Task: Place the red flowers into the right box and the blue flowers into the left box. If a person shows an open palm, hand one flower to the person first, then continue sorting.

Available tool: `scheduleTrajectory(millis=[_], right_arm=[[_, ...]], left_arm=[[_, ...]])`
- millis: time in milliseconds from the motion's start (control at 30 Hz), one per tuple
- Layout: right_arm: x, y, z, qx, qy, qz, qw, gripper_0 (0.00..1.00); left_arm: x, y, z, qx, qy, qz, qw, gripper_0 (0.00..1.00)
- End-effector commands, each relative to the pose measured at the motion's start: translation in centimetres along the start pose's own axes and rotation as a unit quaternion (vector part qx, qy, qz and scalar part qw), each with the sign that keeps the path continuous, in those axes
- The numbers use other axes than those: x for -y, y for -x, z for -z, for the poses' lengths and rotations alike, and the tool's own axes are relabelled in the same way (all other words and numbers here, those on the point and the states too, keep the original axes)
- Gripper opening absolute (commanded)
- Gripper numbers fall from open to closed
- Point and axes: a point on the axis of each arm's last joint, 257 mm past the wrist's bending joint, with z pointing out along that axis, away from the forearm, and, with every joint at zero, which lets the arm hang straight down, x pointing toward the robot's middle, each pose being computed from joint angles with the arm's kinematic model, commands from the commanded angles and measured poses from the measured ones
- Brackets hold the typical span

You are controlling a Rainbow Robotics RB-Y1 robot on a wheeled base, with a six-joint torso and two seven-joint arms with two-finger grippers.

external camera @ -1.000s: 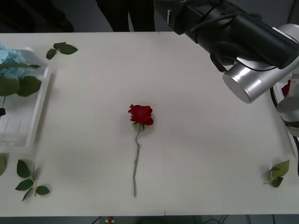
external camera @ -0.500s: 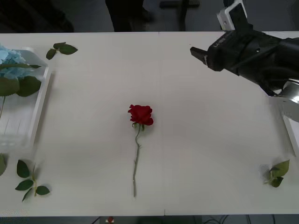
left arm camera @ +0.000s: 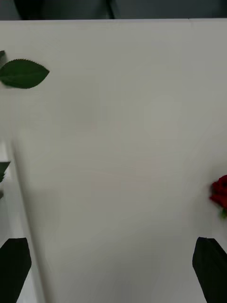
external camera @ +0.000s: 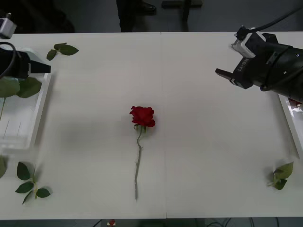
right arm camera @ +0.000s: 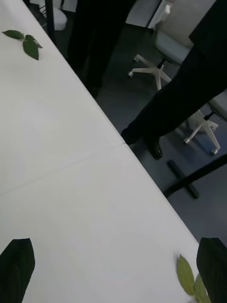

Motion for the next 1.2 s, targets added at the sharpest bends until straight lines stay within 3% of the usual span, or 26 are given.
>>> scheduleTrajectory(millis=[33,300,533,733,1033,1200], right_arm=[[0.2,0.9,0.9,0.01,0.005,0.037,0.999,1.0],[-0.8,-1.0,2.4,-0.026,0.059,0.055,0.996,1.0],[-0.7,-1.5,5.1,-0.044,0.109,0.058,0.991,1.0],[-0.3,-2.6,8.6,-0.021,0.171,0.032,0.985,1.0],[0.6,-4.6,11.6,-0.018,0.231,-0.049,0.972,1.0],[1.5,-5.8,13.0,-0.032,0.263,-0.075,0.961,1.0]], left_arm=[[4.2,3.7,-2.9,0.023,-0.001,0.011,1.0,1.0],[9.7,3.5,-8.6,0.007,0.021,0.078,0.997,1.0],[14.2,1.3,-9.0,-0.028,0.045,0.112,0.992,1.0],[18.7,-2.6,-8.1,-0.039,0.05,0.134,0.989,1.0],[21.6,-8.8,-8.0,-0.056,0.083,0.112,0.989,1.0],[20.9,-11.4,-9.8,-0.055,0.137,0.065,0.987,1.0]])
